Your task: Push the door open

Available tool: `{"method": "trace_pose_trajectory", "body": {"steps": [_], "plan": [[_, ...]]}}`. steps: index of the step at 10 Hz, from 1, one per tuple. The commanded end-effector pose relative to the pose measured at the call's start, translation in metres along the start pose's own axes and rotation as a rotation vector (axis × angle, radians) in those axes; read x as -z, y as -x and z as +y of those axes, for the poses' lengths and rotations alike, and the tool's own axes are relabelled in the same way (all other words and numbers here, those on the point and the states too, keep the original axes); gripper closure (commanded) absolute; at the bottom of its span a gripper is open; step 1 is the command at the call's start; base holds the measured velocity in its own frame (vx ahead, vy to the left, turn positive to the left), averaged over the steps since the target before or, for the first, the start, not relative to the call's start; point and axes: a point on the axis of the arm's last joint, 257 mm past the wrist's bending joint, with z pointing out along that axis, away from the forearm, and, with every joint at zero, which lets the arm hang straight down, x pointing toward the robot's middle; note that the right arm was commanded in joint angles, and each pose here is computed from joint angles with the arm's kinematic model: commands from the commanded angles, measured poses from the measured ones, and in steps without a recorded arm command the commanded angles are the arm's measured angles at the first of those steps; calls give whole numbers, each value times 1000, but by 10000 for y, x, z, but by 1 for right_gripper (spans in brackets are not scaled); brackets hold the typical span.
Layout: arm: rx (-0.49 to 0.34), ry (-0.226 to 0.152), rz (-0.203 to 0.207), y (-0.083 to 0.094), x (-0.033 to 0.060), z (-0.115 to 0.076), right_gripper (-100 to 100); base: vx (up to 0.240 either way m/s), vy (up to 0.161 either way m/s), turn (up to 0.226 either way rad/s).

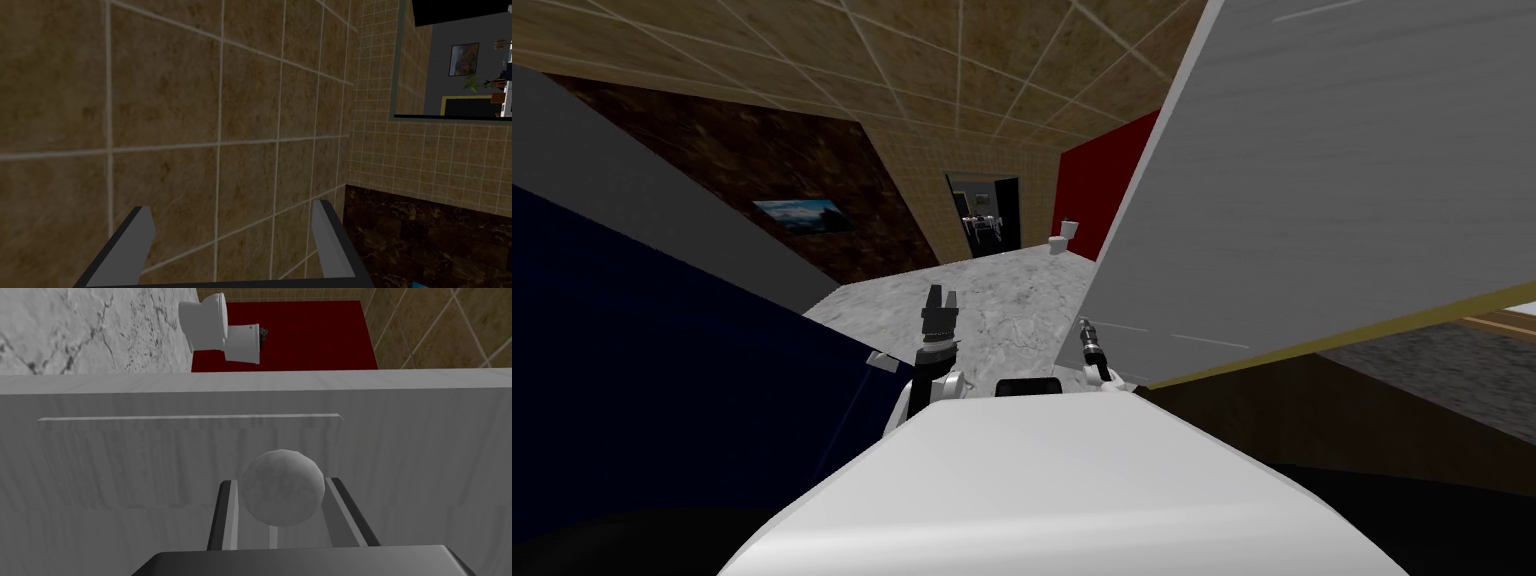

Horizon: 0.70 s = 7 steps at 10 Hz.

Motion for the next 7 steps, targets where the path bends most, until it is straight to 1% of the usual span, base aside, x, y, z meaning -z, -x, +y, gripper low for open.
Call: {"method": "trace_pose_trajectory", "body": {"steps": [1, 2, 3, 4, 7], "plan": [[8, 30, -14, 90, -75, 89, 100, 56, 8, -7], [7, 14, -15, 94, -44, 25, 100, 14, -12, 15], [6, 14, -49, 223, -39, 27, 100, 129, 41, -61], [6, 14, -57, 253, -37, 27, 100, 187, 68, -74], [5, 13, -102, 426, -24, 29, 100, 191, 67, -73]]}}
